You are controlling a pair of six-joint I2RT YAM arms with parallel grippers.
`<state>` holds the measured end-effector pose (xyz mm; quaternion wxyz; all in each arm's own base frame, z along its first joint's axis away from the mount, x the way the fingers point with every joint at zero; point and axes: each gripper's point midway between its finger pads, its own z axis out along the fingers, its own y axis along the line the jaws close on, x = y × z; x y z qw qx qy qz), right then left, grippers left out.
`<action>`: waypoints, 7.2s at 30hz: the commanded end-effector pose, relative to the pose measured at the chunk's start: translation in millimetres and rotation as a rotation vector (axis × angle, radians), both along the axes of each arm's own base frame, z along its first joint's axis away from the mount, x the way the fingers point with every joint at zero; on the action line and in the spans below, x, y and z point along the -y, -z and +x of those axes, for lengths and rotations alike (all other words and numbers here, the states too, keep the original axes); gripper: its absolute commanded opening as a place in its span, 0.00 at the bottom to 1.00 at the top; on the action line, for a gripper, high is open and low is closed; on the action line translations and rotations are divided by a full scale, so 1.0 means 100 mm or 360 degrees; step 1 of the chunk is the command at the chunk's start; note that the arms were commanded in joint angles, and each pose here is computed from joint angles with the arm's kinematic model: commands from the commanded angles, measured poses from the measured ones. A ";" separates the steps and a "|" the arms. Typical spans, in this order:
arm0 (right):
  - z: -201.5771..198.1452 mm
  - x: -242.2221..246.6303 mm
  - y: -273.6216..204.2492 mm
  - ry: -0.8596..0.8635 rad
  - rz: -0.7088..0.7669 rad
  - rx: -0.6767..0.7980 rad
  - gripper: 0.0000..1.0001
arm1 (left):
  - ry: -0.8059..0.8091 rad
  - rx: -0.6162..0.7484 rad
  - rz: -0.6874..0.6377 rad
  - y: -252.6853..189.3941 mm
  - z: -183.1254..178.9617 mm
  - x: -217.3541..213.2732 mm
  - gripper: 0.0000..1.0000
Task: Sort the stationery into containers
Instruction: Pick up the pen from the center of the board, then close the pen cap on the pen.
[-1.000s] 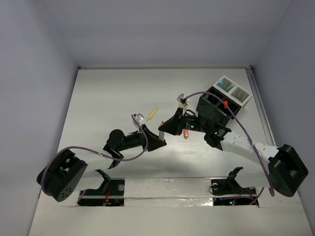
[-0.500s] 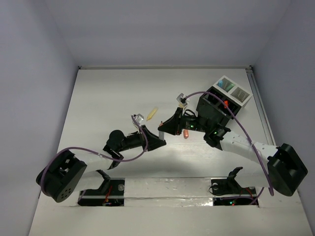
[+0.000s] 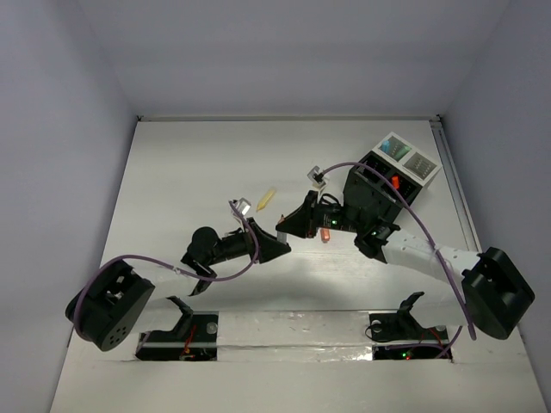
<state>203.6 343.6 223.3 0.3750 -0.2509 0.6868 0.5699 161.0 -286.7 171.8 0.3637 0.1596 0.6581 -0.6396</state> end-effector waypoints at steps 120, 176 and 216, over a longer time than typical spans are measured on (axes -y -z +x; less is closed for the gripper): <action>1.00 -0.30 -0.20 0.1076 -0.0249 0.0184 0.08 | -0.0693 0.0212 0.0445 0.20 0.71 -0.32 0.00; -0.08 -0.12 1.26 0.0737 -0.0584 -0.0224 0.00 | -0.1060 0.0446 0.0175 -1.02 1.03 -0.51 0.00; 1.20 0.15 0.10 0.1357 -0.0297 -0.0027 0.00 | -0.0552 0.0250 0.0335 -0.16 0.56 -0.20 0.24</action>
